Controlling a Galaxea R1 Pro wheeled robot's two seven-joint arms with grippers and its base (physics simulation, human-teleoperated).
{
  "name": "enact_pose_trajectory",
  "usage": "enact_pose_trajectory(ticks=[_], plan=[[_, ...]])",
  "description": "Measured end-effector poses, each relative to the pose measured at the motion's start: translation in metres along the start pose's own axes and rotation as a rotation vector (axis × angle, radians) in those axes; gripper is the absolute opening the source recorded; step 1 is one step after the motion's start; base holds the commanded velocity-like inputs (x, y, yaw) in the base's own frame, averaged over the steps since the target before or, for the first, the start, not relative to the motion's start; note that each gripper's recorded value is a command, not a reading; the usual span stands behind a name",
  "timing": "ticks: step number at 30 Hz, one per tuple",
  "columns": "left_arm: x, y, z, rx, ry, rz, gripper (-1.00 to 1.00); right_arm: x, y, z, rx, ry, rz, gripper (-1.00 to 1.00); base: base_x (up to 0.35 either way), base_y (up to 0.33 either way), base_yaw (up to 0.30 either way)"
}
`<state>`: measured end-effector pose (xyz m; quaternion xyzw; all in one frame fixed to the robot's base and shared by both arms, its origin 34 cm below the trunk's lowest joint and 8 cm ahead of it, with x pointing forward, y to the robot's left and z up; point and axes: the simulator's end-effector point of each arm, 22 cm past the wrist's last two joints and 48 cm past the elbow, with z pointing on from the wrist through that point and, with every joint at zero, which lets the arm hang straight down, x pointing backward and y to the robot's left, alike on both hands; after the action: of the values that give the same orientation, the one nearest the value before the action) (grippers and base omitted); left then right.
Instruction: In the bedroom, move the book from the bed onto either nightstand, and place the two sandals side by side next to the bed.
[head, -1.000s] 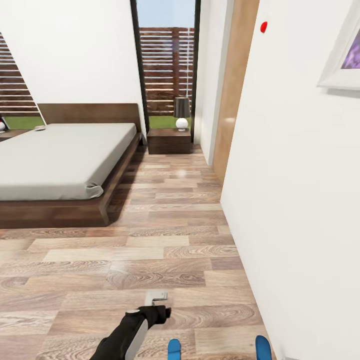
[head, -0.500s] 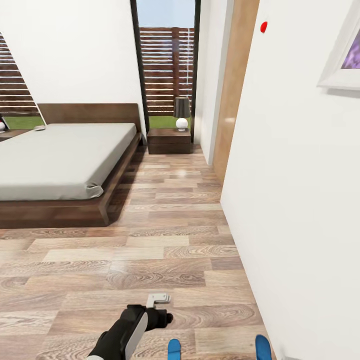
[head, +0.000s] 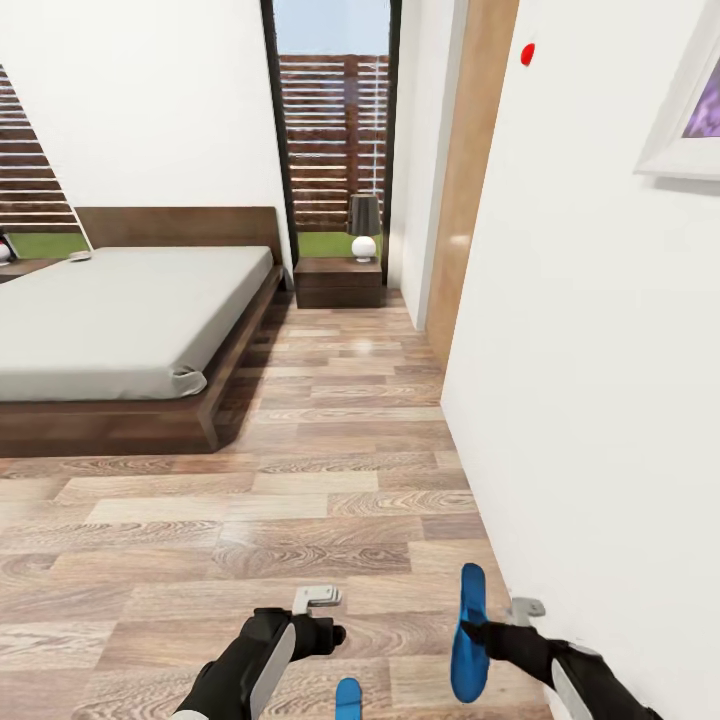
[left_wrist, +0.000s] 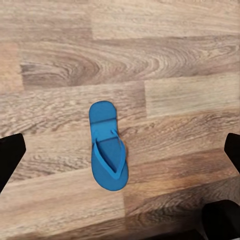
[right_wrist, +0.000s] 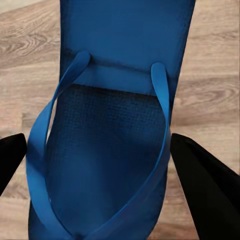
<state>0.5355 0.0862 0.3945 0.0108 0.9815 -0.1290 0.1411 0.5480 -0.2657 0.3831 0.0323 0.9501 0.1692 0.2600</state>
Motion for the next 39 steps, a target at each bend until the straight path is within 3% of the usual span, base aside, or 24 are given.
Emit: enact_pose_trajectory(ticks=[2,8,18,23,39], plan=[[0.000,0.000,0.000,0.000,0.001,0.000,1.00,-0.024,0.011,0.001,0.014,-0.026,-0.007,-1.00,0.000,0.000,0.000],[0.000,0.000,0.000,0.000,0.001,0.000,1.00,-0.071,0.016,-0.007,0.060,-0.104,-0.038,-1.00,0.000,0.000,0.000],[0.006,0.002,0.011,0.002,0.003,-0.001,1.00,-0.072,0.011,-0.001,0.065,-0.119,-0.046,-1.00,0.000,0.000,0.000],[0.011,0.004,0.020,0.002,0.003,-0.001,1.00,-0.096,0.012,-0.004,0.061,-0.185,-0.071,-1.00,0.000,0.000,0.000],[0.028,0.013,0.050,0.000,0.004,0.000,1.00,-0.102,0.008,0.009,0.055,-0.248,-0.102,-1.00,0.000,0.000,0.000]])
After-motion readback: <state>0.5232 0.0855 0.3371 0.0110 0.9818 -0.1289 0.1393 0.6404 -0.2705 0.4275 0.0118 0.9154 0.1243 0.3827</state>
